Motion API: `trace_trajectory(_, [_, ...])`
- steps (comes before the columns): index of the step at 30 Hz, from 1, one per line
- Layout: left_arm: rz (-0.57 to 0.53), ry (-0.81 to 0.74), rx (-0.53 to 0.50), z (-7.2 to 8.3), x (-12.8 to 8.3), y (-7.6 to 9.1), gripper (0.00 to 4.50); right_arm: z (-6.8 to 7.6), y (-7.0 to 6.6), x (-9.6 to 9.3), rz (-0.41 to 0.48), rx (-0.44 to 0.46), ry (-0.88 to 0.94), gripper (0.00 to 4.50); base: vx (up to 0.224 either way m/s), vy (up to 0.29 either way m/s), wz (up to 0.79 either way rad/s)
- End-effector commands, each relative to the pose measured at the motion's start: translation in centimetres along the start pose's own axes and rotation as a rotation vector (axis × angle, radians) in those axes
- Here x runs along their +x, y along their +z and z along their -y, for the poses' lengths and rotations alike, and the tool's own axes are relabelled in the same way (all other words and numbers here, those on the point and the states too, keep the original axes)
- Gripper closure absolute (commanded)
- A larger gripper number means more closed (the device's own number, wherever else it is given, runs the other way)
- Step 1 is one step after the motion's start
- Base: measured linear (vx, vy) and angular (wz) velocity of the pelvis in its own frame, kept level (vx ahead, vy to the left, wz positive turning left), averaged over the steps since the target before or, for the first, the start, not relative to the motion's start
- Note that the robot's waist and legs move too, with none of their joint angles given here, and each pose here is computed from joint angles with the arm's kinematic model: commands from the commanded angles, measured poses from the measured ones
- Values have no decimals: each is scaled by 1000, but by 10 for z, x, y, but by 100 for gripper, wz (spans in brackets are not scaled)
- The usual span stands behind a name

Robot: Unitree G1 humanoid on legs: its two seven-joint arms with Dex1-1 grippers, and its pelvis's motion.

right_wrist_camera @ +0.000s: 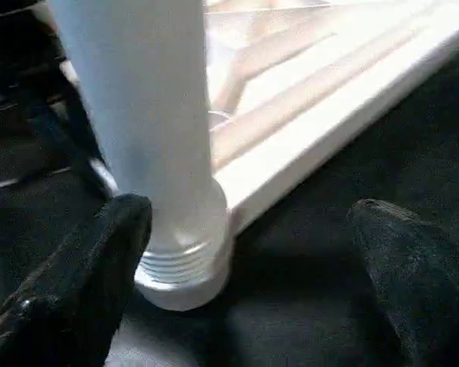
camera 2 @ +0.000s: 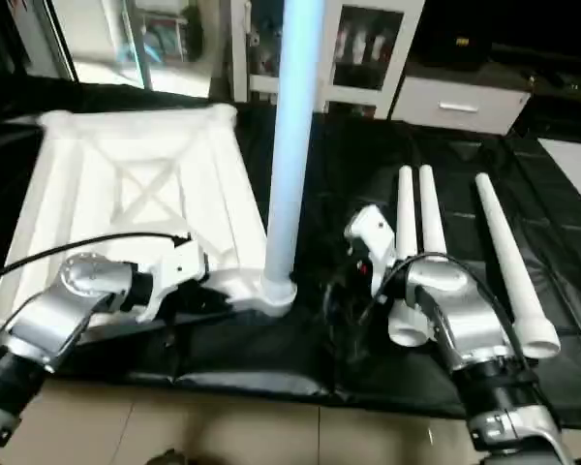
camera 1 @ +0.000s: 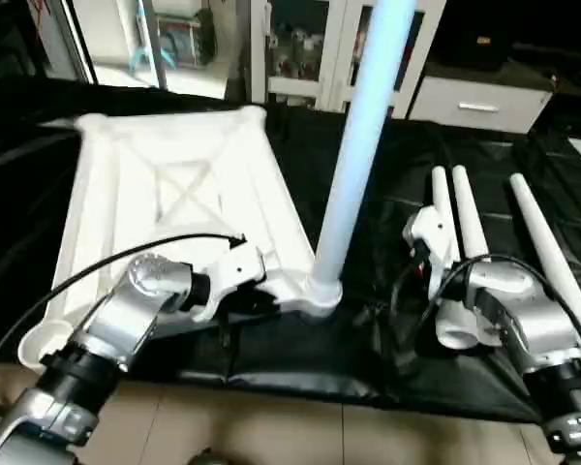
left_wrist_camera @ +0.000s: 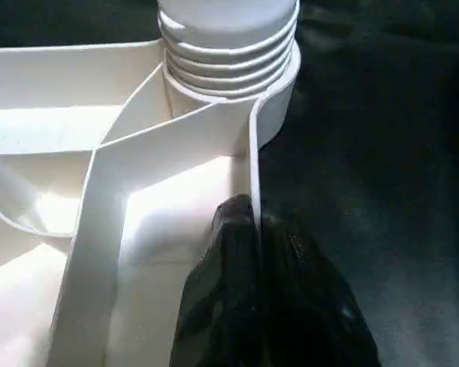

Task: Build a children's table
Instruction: Rotate leg to tighten

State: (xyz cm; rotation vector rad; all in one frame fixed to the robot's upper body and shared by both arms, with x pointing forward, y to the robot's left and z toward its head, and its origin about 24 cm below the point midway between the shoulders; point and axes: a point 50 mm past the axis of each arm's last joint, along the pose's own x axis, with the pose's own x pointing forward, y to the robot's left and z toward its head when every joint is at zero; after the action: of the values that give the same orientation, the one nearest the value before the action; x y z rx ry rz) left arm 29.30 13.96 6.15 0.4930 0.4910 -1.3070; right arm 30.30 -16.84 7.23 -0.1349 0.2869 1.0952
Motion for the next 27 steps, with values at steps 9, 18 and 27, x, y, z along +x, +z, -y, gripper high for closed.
trace_trajectory(9, [-41,-196,43,22,10,-1,450,-18,-8,14,-77,-21,246,2,0,0,0])
trace_trajectory(18, [-57,-216,57,24,11,-1,450,-16,-12,18,-127,-55,290,70,0,0,0])
trace_trajectory(27, [-67,-214,54,24,11,-2,450,-18,-16,18,-146,-55,339,139,0,0,0])
